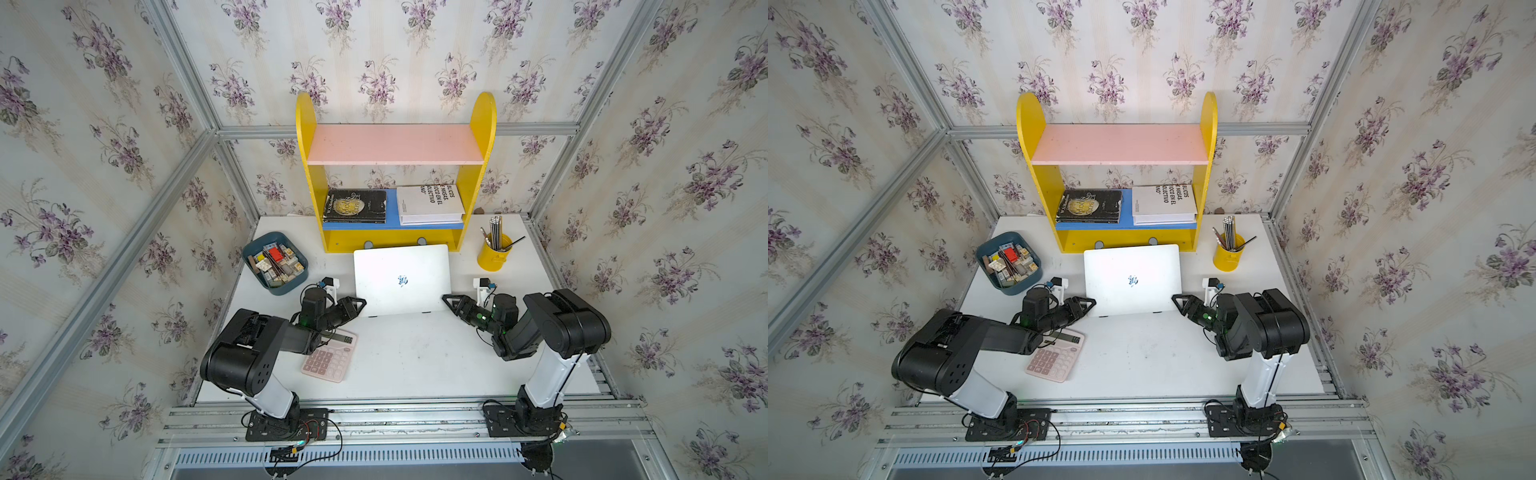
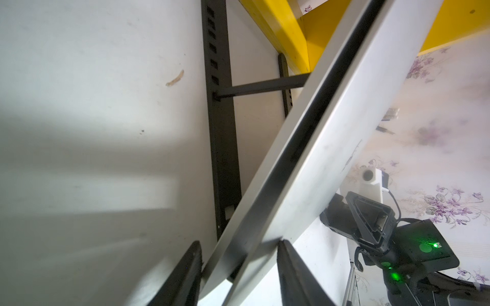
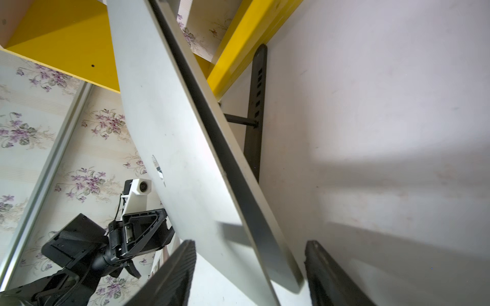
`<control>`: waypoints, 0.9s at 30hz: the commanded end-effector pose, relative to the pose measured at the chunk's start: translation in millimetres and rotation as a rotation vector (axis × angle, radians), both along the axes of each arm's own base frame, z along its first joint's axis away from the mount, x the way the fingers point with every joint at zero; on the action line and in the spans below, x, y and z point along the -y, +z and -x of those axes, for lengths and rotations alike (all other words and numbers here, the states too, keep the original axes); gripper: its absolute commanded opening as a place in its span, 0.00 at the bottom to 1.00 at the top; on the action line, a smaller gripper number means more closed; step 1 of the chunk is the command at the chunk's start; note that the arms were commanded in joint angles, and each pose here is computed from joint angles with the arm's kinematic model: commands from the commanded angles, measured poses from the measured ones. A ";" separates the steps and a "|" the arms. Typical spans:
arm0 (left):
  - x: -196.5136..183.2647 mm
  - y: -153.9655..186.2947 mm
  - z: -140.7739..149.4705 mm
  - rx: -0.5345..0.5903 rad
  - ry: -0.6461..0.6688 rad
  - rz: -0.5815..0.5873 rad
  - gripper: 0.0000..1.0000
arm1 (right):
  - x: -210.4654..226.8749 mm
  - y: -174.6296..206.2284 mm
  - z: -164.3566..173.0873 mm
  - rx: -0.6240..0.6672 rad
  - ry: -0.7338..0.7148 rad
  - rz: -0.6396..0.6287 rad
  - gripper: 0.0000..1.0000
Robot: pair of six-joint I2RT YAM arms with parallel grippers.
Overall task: Close the laptop lid and set it aside
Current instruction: Pick up the laptop from the computer stand.
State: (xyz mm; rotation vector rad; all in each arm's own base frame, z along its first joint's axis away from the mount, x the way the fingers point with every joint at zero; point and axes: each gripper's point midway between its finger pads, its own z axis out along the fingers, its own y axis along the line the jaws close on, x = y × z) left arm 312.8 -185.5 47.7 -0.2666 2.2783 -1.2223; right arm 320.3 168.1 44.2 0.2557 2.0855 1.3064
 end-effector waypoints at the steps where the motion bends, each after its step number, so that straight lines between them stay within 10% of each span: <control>1: 6.2 9.5 -1.4 0.032 -0.029 0.034 0.48 | -8.6 16.1 1.5 0.039 0.040 -0.067 0.68; 27: 11.6 26.6 1.1 0.052 -0.053 0.086 0.40 | -17.7 44.6 9.4 0.074 0.082 -0.141 0.52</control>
